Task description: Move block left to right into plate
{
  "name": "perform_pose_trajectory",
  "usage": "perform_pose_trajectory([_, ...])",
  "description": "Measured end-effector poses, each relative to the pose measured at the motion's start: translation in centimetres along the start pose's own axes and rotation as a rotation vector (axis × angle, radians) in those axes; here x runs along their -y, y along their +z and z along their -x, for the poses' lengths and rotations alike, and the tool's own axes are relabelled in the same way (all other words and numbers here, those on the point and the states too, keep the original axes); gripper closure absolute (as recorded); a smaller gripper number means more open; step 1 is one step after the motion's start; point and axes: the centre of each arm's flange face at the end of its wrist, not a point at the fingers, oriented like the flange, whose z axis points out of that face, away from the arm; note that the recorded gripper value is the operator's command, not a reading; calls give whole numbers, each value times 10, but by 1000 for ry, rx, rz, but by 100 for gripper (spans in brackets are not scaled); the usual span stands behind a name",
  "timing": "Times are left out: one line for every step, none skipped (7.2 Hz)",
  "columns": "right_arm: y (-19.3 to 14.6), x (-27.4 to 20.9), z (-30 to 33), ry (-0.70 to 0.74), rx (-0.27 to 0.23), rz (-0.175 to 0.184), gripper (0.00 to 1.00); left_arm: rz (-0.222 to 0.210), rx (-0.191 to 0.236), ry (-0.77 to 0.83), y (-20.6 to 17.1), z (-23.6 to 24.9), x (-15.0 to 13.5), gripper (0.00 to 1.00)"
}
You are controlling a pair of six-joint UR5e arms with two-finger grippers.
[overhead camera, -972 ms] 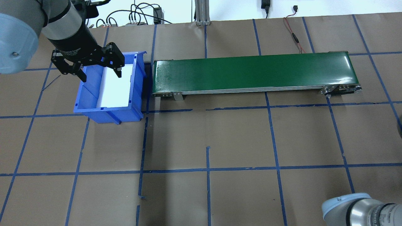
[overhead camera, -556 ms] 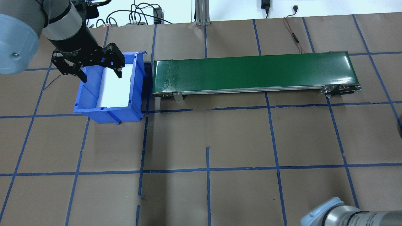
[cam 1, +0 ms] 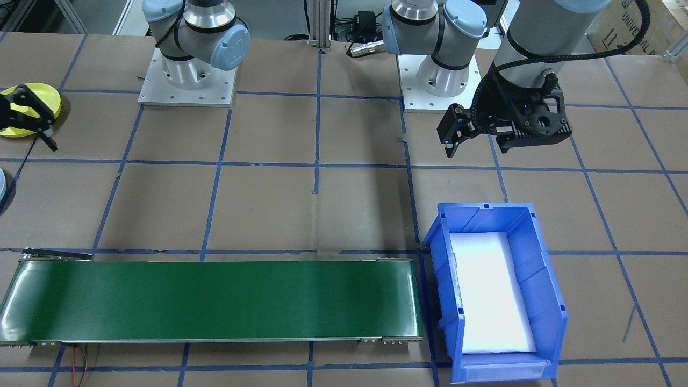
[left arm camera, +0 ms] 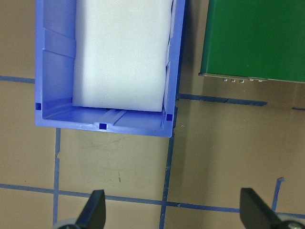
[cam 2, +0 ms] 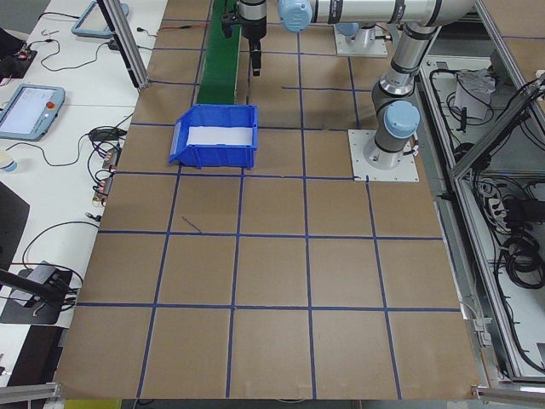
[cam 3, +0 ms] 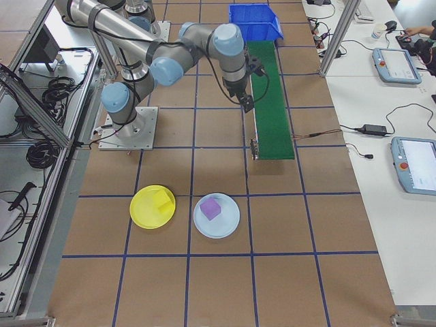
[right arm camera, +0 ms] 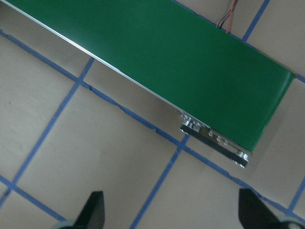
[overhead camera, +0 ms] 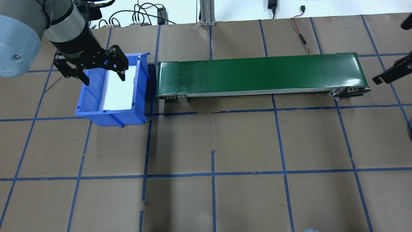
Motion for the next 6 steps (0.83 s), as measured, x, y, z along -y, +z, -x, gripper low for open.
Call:
perform_pose_trajectory([-12,41,49,62,-40,25,0,0,0,0,0,0,0,0])
perform_pose_trajectory([-18,70,97,127,-86,49,0,1,0,0,0,0,0,0])
perform_pose_trajectory([-20,92,142,192,-132,61,0,1,0,1,1,0,-1,0])
perform_pose_trajectory([-23,110,175,263,-145,68,0,1,0,1,1,0,-1,0])
perform_pose_trajectory([-28,126,191,341,-135,105,0,1,0,1,1,0,0,0])
perform_pose_trajectory([-36,136,195,405,-113,156,0,1,0,1,1,0,0,0])
